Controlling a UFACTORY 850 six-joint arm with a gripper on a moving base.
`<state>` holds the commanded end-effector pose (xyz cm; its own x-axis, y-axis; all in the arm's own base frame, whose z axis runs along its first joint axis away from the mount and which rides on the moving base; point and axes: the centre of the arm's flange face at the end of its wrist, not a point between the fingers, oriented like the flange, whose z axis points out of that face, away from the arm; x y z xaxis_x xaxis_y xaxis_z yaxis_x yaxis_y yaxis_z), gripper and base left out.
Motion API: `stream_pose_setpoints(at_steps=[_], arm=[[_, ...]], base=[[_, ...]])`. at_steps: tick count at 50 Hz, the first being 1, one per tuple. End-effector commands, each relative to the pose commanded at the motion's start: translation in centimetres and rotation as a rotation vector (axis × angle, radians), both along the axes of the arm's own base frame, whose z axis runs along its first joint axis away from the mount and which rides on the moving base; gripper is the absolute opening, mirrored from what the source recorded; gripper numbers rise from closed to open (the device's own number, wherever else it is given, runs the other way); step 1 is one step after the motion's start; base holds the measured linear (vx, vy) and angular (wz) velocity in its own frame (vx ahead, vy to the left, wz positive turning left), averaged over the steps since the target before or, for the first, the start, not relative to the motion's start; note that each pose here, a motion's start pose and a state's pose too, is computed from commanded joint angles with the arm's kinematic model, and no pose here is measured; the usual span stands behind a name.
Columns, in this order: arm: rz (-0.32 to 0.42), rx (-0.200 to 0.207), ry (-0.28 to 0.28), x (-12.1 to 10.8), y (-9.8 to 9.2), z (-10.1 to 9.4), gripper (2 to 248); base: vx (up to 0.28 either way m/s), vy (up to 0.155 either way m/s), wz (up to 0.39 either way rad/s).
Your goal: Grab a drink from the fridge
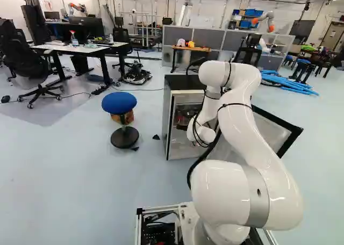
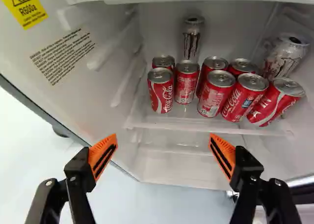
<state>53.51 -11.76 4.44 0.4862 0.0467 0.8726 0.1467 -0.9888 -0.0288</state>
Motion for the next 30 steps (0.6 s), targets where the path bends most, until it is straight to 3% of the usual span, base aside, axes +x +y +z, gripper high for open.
stream_pose_setpoints(at_steps=[30], arm=[[0.032, -0.009, -0.039, 2.5, 0.1, -0.6, 247]], base=[[0.000, 0.000, 0.000]])
